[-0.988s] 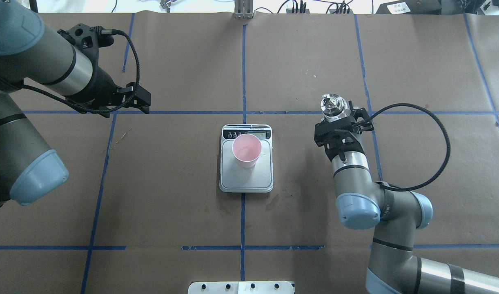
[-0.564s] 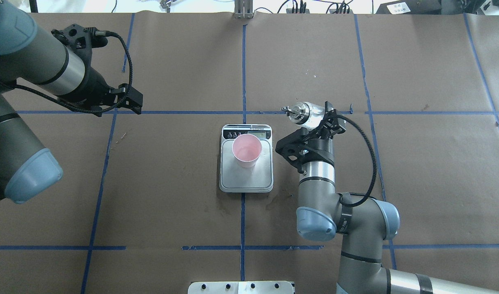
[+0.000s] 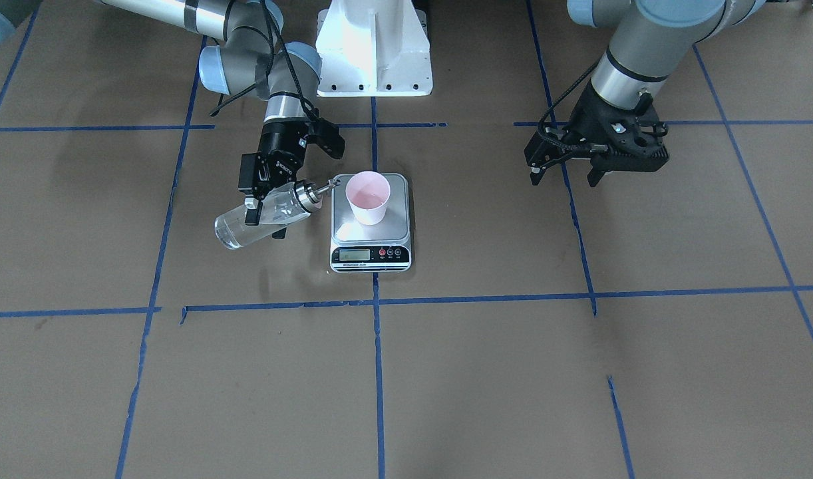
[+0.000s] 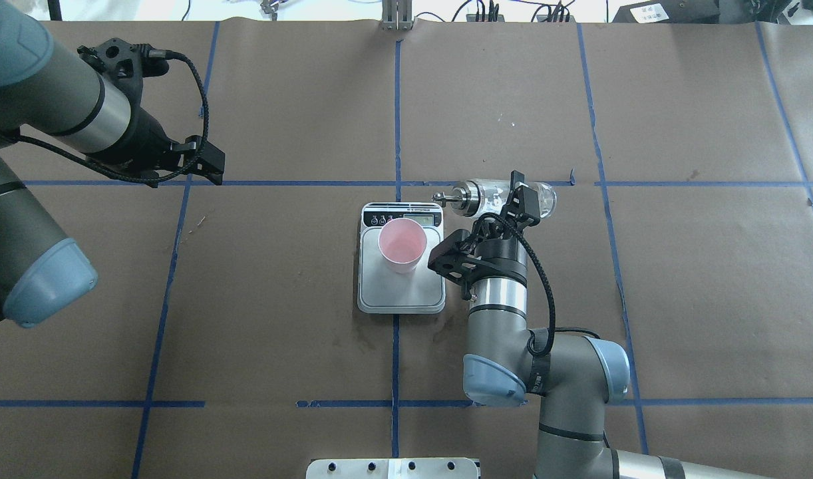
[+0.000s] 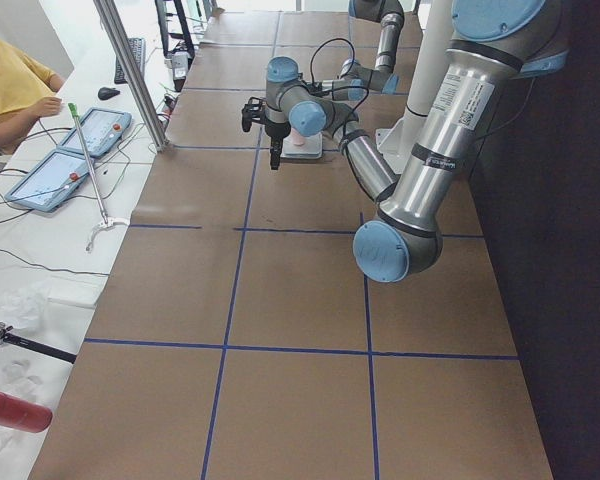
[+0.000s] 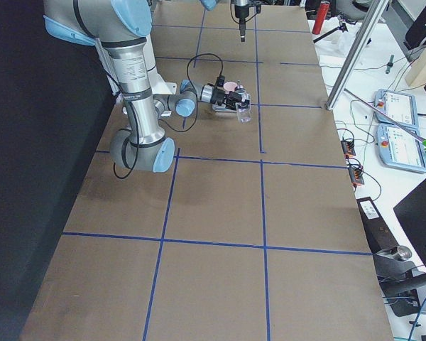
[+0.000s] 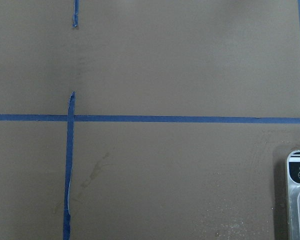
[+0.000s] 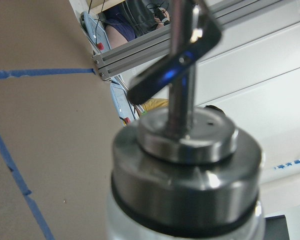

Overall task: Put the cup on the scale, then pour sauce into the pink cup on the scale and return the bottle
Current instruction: 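Lift the bottle with the right gripper and carry it toward the cup, then tilt the bottle with the right gripper, spout over the pink cup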

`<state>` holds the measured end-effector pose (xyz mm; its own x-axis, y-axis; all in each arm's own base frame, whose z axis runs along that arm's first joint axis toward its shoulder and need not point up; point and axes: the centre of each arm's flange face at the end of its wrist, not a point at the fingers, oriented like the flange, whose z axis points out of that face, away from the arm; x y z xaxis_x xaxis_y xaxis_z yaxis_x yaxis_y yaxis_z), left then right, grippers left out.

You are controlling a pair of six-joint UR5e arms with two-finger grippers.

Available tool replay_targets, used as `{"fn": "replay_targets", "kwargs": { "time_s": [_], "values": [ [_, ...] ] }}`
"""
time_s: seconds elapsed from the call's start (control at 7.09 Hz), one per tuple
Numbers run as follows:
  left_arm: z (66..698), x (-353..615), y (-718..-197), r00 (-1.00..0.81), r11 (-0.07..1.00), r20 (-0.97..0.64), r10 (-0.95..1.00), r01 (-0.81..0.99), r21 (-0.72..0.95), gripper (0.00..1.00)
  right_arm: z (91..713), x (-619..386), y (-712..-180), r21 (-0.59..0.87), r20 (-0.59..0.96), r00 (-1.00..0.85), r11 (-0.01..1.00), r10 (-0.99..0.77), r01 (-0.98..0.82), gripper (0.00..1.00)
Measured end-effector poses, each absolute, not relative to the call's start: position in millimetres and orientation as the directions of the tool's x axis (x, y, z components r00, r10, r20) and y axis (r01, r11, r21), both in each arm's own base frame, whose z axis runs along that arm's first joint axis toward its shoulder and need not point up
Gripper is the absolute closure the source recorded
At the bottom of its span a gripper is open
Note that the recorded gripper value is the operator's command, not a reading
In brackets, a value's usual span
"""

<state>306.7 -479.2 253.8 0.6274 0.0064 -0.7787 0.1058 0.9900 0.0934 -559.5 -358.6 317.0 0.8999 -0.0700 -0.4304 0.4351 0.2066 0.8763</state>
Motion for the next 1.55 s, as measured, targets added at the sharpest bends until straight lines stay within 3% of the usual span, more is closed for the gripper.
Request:
{"fn": "replay_targets", "kwargs": {
  "time_s": [0.71, 1.55],
  "values": [
    [259.2, 312.4, -480.9, 0.632, 0.991, -0.775, 0.005, 0.098, 0.086, 0.00, 301.7, -560.8, -356.9, 0.667, -0.731, 0.681, 0.159, -0.051, 0.728, 1.00],
    [260.5, 317.6, -484.7, 0.635, 0.992, -0.772, 0.010, 0.090, 0.087, 0.00, 291.8, -560.2, -351.4, 0.477, -0.875, 0.484, 0.149, -0.018, 0.866, 1.00]
  ]
}}
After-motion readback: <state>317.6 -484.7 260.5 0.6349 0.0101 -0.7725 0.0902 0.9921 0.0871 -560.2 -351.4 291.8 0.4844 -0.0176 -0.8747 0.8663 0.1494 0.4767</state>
